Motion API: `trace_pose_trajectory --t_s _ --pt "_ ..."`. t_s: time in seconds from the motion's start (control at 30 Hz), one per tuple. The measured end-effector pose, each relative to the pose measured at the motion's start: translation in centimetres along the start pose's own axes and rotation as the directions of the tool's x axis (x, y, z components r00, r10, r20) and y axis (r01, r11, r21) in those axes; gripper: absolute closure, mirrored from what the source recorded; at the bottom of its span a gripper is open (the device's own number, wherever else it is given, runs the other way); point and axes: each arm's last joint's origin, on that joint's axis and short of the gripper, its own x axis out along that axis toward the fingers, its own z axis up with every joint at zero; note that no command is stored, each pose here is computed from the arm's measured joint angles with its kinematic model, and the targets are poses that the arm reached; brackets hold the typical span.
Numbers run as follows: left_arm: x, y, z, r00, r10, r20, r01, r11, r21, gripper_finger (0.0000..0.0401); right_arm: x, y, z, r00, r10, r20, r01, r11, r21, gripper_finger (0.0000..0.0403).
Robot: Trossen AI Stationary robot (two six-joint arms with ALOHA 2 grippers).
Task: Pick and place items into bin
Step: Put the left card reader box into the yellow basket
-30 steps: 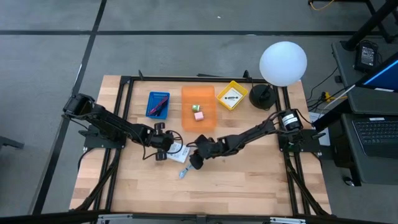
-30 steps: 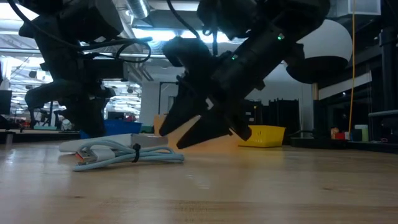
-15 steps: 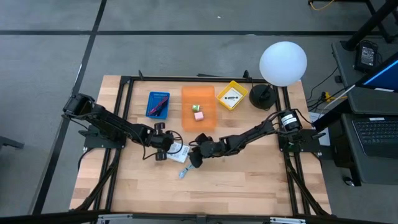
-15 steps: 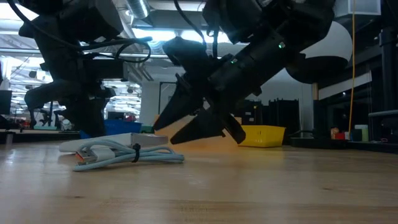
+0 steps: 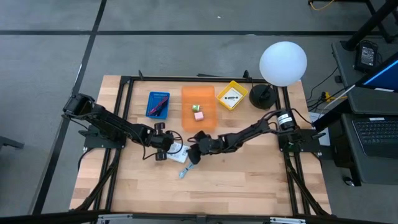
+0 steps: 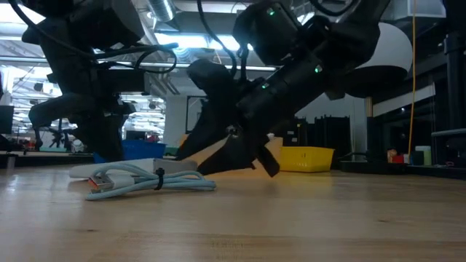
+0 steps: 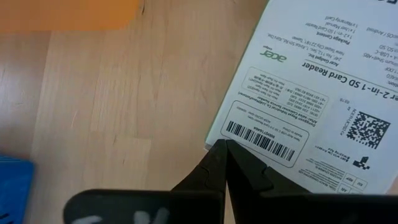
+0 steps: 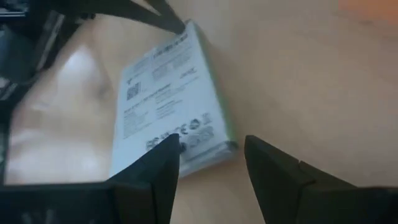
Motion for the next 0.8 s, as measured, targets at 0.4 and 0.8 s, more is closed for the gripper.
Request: trace_pose_trajectory --t_s 0.4,0.8 --pt "0.00 -0.01 0.01 1.000 -0.002 0.001 0.002 1.000 0.000 0.0399 1.07 0.09 0.13 0.990 0.144 0.009 -0.144 0.990 -0.005 0.0229" --pt "0.07 -0.12 0.33 0.999 -0.005 0.040 0.005 1.000 0.007 0.0399 1.02 0.57 0.02 0.965 0.255 -0.064 -0.257 0.966 -0.020 0.0284"
